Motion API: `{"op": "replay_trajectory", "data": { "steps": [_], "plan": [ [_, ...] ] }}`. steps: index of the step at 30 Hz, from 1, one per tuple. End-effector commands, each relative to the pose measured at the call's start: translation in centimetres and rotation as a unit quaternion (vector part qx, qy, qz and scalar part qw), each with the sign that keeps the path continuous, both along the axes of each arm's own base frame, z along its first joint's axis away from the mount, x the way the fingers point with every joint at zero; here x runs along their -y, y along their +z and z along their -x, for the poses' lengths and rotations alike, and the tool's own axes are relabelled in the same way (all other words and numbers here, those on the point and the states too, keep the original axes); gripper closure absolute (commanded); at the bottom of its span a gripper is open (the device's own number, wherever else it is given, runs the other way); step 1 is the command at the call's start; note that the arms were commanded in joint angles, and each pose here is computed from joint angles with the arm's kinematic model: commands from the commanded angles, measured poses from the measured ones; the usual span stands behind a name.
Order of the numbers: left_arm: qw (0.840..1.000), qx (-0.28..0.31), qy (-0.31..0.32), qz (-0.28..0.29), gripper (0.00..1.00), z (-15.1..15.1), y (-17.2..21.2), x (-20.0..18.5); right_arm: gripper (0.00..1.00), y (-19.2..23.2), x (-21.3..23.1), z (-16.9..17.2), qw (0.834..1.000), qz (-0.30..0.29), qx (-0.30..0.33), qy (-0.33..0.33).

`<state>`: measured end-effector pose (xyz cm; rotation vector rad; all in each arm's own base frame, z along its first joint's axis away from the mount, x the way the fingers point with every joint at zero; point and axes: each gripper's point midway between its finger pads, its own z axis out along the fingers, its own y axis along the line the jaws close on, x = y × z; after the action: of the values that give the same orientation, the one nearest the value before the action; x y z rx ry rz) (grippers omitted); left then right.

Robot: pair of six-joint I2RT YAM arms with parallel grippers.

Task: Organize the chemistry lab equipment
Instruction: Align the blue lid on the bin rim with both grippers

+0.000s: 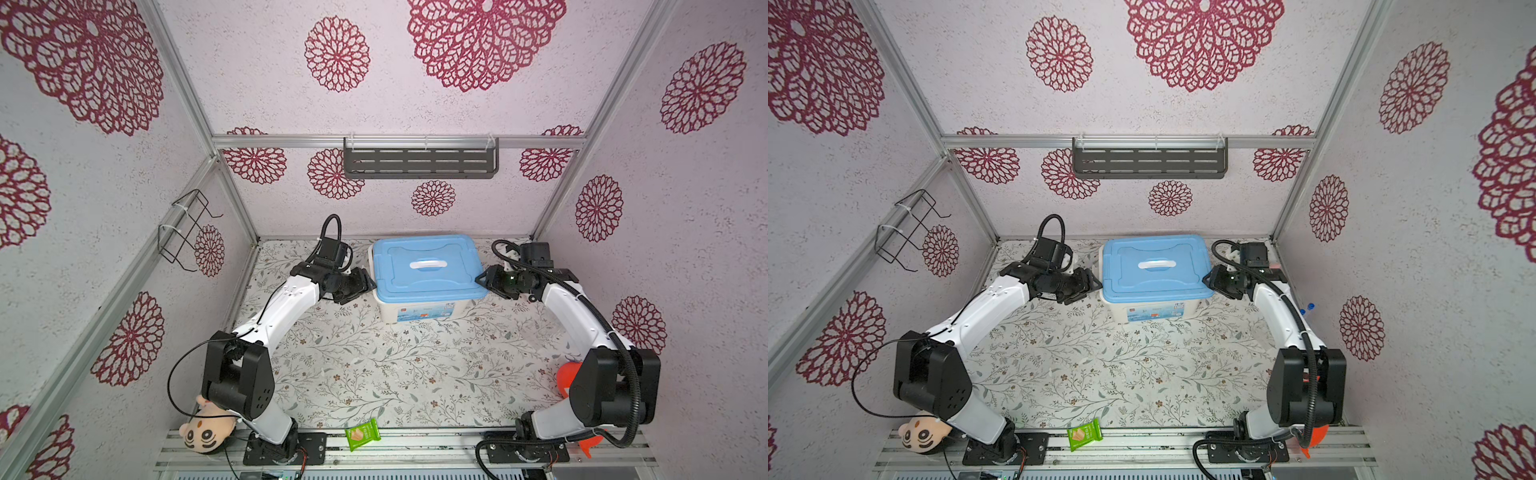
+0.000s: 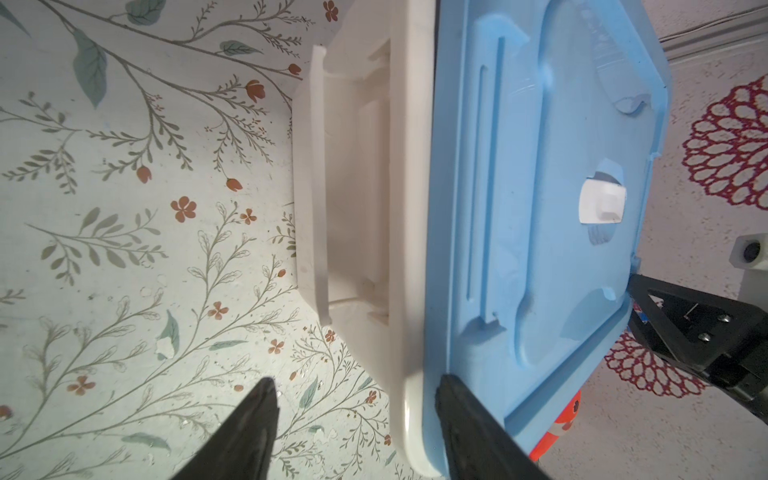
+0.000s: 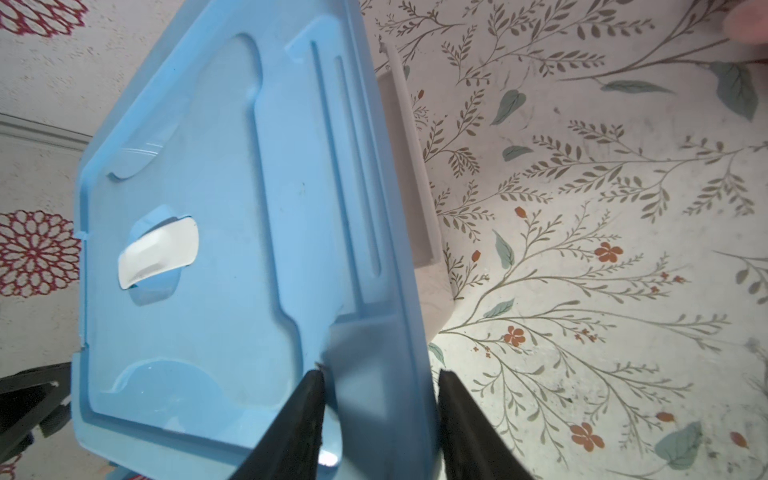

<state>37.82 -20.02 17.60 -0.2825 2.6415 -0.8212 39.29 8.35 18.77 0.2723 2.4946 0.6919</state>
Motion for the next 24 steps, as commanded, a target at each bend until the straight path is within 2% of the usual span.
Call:
{"op": "replay_trajectory", "data": {
  "steps": [1,10,15,20,24],
  "plan": [
    [1.0,0.002,-0.007,-0.005,0.35,0.2,0.3,0.1,0.55,1.3,-0.7,-0.5,0.999,0.02,0.014,0.022],
    [1.0,0.01,-0.01,-0.006,0.33,0.1,0.6,0.0,0.53,2.3,-1.4,-1.5,0.997,0.058,0.023,0.033],
    [1.0,0.015,-0.013,-0.006,0.31,0.2,1.2,-0.1,0.53,1.6,-2.0,-1.6,0.996,0.074,0.009,0.043],
    [0.998,0.044,-0.018,0.047,0.31,0.1,3.1,0.7,0.52,1.1,-2.8,-1.1,0.994,0.093,0.004,0.055],
    [0.996,0.059,-0.001,0.065,0.34,-0.1,4.2,0.2,0.51,1.7,-3.2,-1.0,0.994,0.093,0.012,0.052]
  ]
}}
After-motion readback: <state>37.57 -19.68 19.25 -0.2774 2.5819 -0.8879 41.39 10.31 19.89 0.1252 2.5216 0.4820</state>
